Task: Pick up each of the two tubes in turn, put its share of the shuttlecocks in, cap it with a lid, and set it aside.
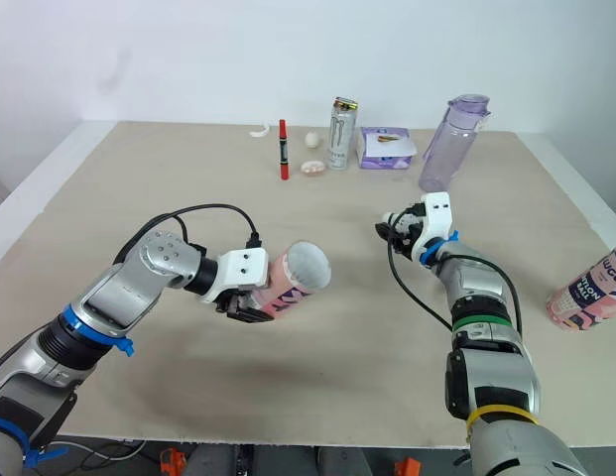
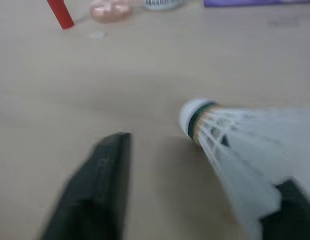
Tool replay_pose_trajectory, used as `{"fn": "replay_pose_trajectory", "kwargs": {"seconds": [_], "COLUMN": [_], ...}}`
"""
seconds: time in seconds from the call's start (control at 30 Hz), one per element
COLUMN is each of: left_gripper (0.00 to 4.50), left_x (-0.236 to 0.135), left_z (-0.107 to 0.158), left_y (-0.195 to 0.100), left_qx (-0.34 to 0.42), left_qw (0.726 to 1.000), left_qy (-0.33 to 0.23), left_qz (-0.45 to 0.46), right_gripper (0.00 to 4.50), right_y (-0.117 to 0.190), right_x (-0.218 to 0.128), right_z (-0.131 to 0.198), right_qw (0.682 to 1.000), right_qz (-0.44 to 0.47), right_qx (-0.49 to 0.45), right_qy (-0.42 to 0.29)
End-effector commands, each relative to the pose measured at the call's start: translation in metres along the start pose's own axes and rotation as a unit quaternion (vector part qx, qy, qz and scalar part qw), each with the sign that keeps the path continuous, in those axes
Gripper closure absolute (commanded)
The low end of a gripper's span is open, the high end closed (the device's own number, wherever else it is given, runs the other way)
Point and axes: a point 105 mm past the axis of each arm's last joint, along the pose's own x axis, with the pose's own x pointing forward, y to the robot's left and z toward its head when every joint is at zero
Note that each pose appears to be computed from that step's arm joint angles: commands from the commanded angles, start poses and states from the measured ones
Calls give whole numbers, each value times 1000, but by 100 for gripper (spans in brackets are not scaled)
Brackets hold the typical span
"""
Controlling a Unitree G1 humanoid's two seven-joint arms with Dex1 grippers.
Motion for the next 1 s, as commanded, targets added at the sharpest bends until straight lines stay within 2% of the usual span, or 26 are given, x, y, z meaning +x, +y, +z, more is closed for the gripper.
{"fn": "replay_pose_trajectory", "kwargs": {"seconds": [0.03,0.07,0.13,0.17,0.3,0.4,0.43,0.47,0.53,0.6,0.67,0.8,1.0], "left_gripper": [136,136,136,136,136,136,136,136,136,136,136,136,136], "left_x": [-3,-3,-3,-3,-2,-2,-3,-3,-2,-2,-2,-2,-3], "left_z": [-19,-19,-20,-20,-19,-18,-18,-18,-18,-19,-18,-15,-6], "left_y": [4,4,3,3,3,4,4,4,2,3,5,8,8], "left_qx": [-25,-25,-26,-26,-24,-22,-21,-21,-20,-19,-19,-20,-32], "left_qw": [999,999,999,999,999,999,999,999,999,999,999,999,999], "left_qy": [33,34,36,36,35,33,33,32,31,32,32,30,17], "left_qz": [26,27,27,27,25,26,25,24,20,17,18,18,14], "right_gripper": [321,377,431,442,442,442,442,442,442,442,442,442,442], "right_y": [-1,-2,-4,-5,-3,10,19,37,83,124,154,174,183], "right_x": [3,3,2,2,-6,-28,-40,-56,-93,-125,-144,-146,-132], "right_z": [19,20,21,21,35,58,70,84,99,95,95,94,84], "right_qw": [999,999,999,999,995,974,958,929,846,749,689,637,620], "right_qz": [-3,-4,-8,-10,12,60,81,129,253,351,401,421,423], "right_qx": [-15,-16,-20,-22,-83,-204,-256,-327,-453,-554,-594,-637,-653], "right_qy": [-30,-31,-33,-34,-54,-83,-98,-112,-118,-98,-103,-103,-98]}}
